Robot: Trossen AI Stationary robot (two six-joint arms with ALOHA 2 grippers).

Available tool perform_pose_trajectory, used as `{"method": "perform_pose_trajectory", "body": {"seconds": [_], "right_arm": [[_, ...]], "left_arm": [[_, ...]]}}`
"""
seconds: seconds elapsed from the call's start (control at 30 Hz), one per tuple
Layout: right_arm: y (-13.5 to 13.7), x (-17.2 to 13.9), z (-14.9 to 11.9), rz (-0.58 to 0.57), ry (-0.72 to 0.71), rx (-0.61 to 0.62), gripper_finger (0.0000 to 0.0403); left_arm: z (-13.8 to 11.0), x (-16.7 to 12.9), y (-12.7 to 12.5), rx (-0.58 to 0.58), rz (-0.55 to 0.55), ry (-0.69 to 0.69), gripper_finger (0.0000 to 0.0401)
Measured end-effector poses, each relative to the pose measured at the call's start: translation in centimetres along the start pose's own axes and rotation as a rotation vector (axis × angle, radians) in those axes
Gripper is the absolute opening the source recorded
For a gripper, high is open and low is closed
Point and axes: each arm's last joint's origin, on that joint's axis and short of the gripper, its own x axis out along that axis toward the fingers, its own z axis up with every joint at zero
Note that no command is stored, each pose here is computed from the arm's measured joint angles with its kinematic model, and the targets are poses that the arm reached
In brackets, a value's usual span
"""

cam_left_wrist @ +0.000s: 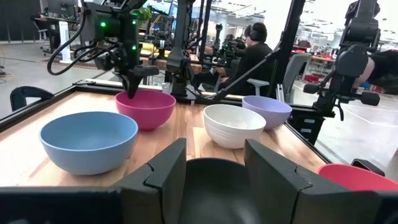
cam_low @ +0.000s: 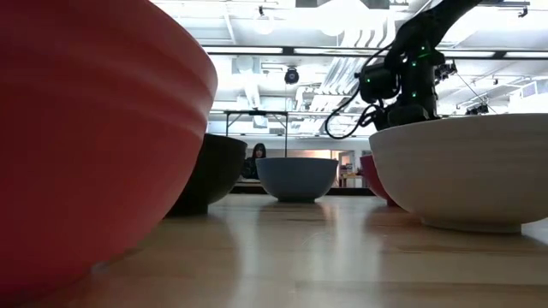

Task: Nest bowls inside each other
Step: Stack the pink bowl on top of the blue bowl

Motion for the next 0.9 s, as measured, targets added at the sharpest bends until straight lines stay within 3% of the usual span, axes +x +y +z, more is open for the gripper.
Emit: {"method": "perform_pose_trajectory", "body": {"seconds": [0.2, 0.53, 0.7, 0.9], "right_arm": [[0.1, -1.1, 0.1, -0.009, 0.018, 0.019, 0.0004], [1.3, -7.3, 2.1, 0.015, -0.090, -0.004, 0.0001], [3.0, -9.4, 2.2, 0.072, -0.115, -0.002, 0.0001], [6.1, -9.3, 1.8, 0.083, -0.026, -0.043, 0.0000]], "left_arm": [[0.0, 0.0, 0.0, 0.000, 0.000, 0.000, 0.0149], [0.0, 0.0, 0.0, -0.001, 0.000, 0.000, 0.0149], [0.0, 0.0, 0.0, 0.000, 0.000, 0.000, 0.0149], [0.0, 0.0, 0.0, 0.000, -0.001, 0.000, 0.0149]]}}
